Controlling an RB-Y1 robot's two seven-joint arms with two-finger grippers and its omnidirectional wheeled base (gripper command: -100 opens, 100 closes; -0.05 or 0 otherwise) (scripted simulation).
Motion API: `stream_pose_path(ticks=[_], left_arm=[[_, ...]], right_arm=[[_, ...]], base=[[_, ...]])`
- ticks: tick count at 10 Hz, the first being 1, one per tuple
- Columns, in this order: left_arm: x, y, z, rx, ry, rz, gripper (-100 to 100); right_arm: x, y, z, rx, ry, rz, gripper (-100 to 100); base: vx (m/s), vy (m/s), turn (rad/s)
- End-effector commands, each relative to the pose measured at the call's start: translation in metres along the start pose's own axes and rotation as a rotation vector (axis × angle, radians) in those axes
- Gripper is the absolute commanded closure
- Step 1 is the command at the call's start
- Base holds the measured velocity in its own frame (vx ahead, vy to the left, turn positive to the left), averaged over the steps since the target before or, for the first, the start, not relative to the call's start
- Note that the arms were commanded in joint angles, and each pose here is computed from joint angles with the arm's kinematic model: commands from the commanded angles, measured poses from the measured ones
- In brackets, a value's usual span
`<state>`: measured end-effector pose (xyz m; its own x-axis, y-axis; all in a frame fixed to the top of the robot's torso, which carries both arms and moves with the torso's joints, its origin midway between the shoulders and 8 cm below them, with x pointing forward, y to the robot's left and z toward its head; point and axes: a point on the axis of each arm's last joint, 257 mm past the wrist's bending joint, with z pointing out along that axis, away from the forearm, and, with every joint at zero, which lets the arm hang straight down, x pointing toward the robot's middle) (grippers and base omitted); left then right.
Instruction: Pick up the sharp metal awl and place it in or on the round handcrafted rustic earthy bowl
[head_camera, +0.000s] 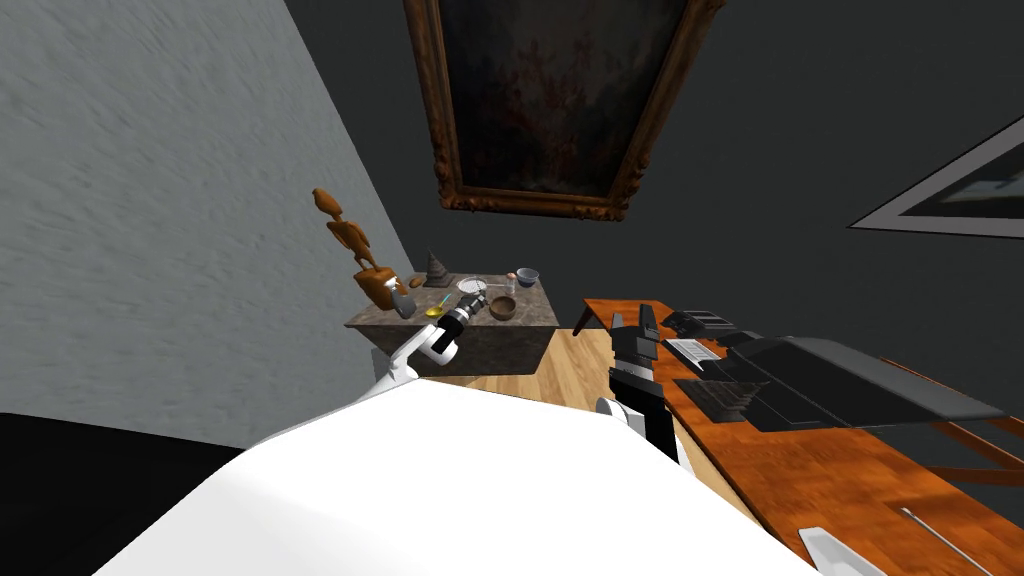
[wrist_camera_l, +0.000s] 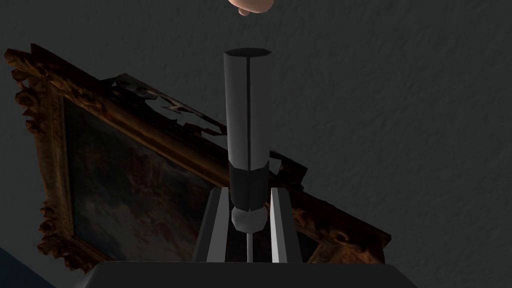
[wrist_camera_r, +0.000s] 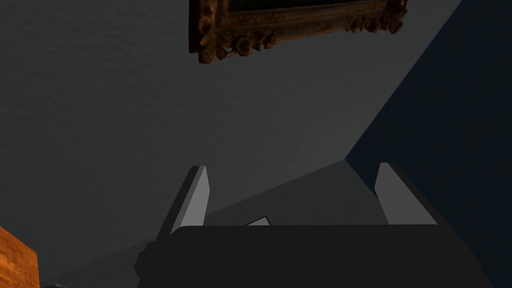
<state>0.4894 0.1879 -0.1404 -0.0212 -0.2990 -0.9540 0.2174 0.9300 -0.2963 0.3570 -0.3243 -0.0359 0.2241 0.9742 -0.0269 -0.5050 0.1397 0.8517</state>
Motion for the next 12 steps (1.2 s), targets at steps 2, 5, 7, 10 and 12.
stream_pose_path(ticks=[2, 5, 7, 10, 12], left_arm=[[-0.0039, 0.0023, -0.0008, -0.035, 0.009, -0.008, 100], [-0.0066, 0.0052, -0.0022, -0.068, 0.018, -0.014, 100], [-0.0072, 0.0079, -0.0032, -0.089, 0.025, -0.015, 100], [-0.0077, 0.0060, -0.0023, -0.082, 0.022, -0.017, -100], [-0.0077, 0.0060, -0.0023, -0.082, 0.022, -0.017, -100]], right_arm=[[0.0000, 0.0000, 0.0000, 0.000, 0.000, 0.000, 0], [0.0000, 0.0000, 0.0000, 0.000, 0.000, 0.000, 0], [0.0000, 0.0000, 0.0000, 0.000, 0.000, 0.000, 0], [-0.0001, 0.0000, 0.0000, 0.000, 0.000, 0.000, 0], [-0.0001, 0.0000, 0.0000, 0.000, 0.000, 0.000, 0]], base=[[0.070, -0.087, -0.083], [0.071, -0.091, -0.063], [0.066, -0.072, -0.061], [0.014, -0.010, -0.003], [0.000, 0.000, 0.000]])
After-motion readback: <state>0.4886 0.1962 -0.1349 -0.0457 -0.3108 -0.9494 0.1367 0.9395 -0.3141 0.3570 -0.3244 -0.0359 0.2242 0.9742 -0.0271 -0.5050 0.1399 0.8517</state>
